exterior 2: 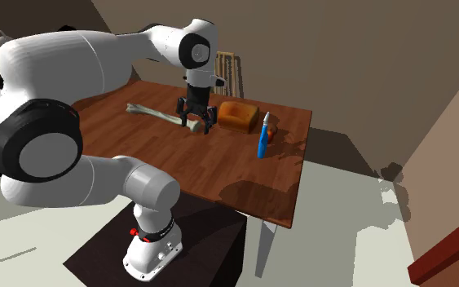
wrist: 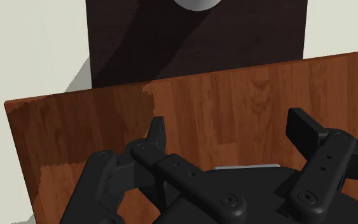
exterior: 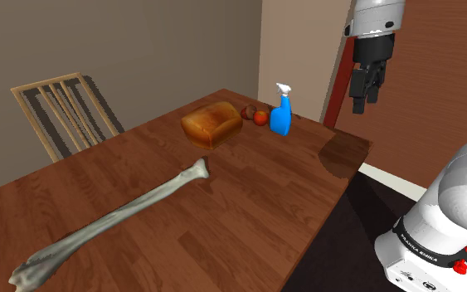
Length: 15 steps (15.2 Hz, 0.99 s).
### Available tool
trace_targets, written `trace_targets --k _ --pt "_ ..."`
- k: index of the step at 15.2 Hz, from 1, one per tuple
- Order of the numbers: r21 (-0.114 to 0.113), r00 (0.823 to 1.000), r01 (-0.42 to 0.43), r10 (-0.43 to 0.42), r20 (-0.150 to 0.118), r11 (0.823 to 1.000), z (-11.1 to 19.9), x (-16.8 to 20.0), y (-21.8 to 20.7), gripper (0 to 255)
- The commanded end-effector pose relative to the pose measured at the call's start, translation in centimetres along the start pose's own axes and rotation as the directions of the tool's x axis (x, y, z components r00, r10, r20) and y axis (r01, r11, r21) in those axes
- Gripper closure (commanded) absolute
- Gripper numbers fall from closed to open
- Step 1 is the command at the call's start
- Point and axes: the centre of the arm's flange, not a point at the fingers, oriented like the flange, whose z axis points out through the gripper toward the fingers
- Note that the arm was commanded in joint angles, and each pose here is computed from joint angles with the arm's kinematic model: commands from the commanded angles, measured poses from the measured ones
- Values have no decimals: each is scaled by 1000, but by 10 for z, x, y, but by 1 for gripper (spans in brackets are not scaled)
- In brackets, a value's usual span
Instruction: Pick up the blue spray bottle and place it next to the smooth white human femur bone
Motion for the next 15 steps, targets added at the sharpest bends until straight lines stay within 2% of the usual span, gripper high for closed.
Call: trace_targets --k 1,15 --pt "0 1000 0 0 0 1000 0 0 0 0" --pt "-30 998 14 -12 60 999 27 178 66 0"
